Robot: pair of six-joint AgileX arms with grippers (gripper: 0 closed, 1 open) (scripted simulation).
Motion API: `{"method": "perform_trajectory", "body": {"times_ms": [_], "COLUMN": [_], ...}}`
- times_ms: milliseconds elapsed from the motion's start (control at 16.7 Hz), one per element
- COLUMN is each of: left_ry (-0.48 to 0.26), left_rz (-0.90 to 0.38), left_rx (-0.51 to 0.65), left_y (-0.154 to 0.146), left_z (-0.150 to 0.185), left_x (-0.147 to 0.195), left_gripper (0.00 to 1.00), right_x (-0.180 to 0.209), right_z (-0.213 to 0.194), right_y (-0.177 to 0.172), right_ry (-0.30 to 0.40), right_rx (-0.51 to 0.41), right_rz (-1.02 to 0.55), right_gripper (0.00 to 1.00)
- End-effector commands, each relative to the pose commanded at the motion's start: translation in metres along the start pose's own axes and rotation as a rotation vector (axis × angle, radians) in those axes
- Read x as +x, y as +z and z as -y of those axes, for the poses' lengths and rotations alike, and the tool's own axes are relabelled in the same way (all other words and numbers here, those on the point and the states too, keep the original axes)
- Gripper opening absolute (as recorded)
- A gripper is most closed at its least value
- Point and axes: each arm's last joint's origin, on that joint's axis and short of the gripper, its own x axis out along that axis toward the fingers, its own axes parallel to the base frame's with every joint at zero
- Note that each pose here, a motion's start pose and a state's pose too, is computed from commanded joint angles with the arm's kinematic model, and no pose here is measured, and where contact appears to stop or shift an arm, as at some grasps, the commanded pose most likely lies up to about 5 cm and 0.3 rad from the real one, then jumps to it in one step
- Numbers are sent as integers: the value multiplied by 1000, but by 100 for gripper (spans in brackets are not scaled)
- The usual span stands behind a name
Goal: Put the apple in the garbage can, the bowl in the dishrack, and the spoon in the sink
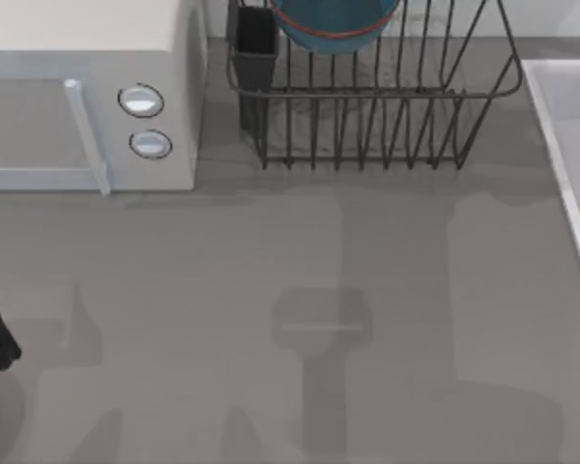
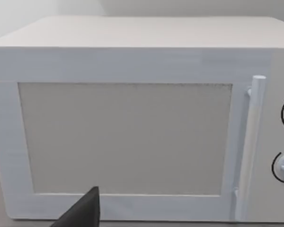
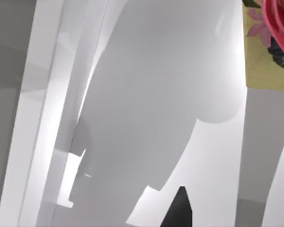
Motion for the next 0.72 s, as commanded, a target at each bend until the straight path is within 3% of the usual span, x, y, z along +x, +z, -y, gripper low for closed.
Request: {"method": "perform_trajectory", "body": {"times_ms": [300, 720], "left_ry": [0, 0], "left_rz": [0, 0], "left_rx": [0, 0], "left_y": [0, 0], "left_z": [0, 0], "left_x": [0, 0], "left_gripper": [100, 100], "right_x": [3, 42], "right_z": [1, 0], "right_y": [1, 0], "right_ry": [-3, 3], "right_rx": [-1, -1], "right_rz": [9, -6], "right_gripper": [0, 0]}}
